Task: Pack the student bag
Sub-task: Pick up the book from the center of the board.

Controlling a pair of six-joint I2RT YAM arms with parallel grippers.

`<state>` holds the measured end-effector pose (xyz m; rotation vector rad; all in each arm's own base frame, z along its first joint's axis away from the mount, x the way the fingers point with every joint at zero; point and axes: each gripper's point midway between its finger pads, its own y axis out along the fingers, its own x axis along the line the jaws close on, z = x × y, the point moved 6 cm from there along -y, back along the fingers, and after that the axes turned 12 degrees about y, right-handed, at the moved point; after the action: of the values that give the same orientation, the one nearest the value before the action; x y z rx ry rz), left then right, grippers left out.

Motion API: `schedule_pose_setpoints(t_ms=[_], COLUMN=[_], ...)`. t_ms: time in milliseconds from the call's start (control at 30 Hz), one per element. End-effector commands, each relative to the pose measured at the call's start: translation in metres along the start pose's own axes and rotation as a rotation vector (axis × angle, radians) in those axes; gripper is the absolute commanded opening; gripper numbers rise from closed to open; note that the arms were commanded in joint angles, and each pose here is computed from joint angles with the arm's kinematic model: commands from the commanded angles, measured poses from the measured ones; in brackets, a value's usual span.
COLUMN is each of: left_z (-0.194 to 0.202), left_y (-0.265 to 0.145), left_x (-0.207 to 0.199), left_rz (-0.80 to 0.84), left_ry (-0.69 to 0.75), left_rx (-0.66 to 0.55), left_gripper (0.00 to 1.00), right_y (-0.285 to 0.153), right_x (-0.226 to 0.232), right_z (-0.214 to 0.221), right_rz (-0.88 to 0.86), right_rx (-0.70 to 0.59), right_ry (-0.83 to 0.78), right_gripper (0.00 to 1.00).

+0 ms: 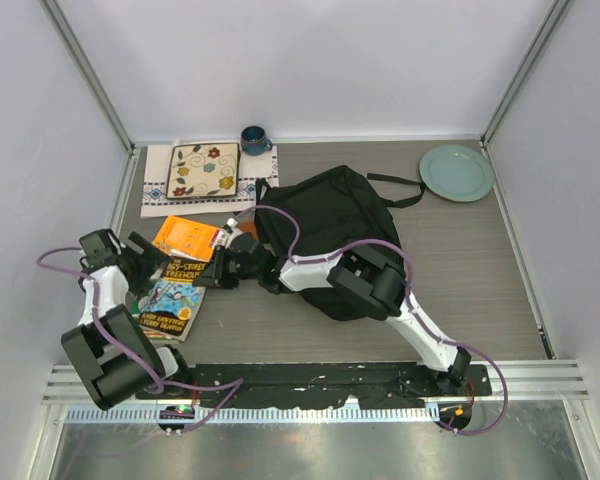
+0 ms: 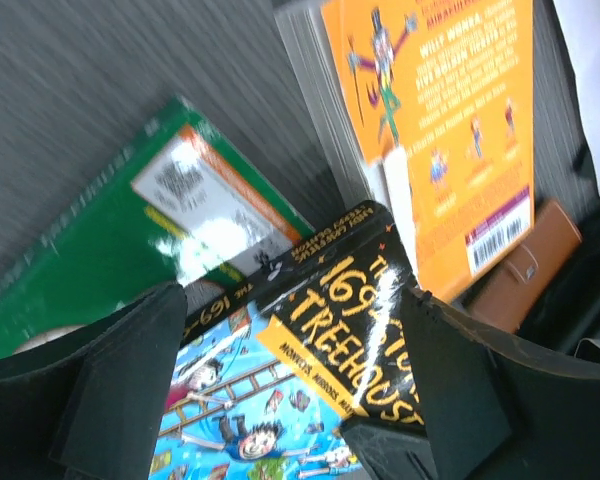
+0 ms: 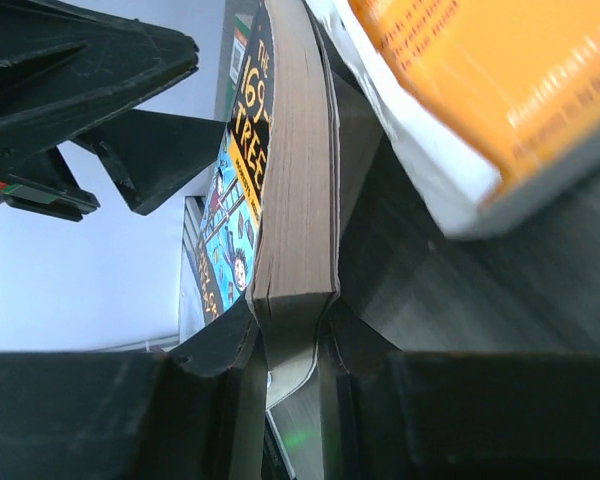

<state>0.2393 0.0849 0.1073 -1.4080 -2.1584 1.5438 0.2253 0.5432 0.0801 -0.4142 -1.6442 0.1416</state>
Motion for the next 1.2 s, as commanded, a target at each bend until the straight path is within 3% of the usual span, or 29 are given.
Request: schedule_pose_setpoints(t_ms=[0,167,200,267,400,633,767,867,967,1167], left_z=[0.018,0.004,0.002,-0.002,-0.010,-0.010,0.029,0.045,0.049,0.060], left_y=[-0.025,-0.047,-0.053,-0.061,-0.083,-0.124,-0.148,-0.169,-0.179,-0.172], left_x=[-0.013,-0.023,-0.025,-0.030,-0.049,-0.121,-0.193,-0.224,-0.239,-0.254], left_rz=[0.063,0.084,0.090,0.104,0.223,0.691,0.947,1.105,1.206,1.281], left_ry=[-0.020,0.033,0.043,0.063,0.113,0.309,0.585,0.683,0.708,0.702], left_rx=[0.062,-0.014,-0.033,-0.049,-0.107,-0.165,-0.089,-0.096,-0.099,0.047], left_gripper=[0.93,0.95,1.00,1.00,1.00,1.00,1.00,1.00,1.00,0.99], right_y=[-0.039,-0.055,-0.060,-0.074,-0.115,-0.209,-0.262,-0.302,-0.335,-0.370], right_x=[0.040,0.040,0.036,0.054,0.061,0.067,0.068,0.070,0.074,0.084], right_z=[-0.006,-0.009,-0.006,-0.006,-0.008,-0.029,-0.044,-0.051,-0.049,-0.038], right_rz=[-0.050,-0.025,-0.024,-0.063,-0.069,-0.086,-0.093,-0.095,-0.114,-0.136], right_rx=[-0.112,-0.126,-0.120,-0.130,-0.161,-0.187,-0.216,-0.246,-0.246,-0.239], right_ry=[-0.102,-0.117,-0.126,-0.159,-0.201,-0.297,-0.372,-0.400,-0.438,-0.478], right_gripper=[0.00,0.01,0.00,0.00,0.00,0.00,0.00,0.00,0.00,0.00])
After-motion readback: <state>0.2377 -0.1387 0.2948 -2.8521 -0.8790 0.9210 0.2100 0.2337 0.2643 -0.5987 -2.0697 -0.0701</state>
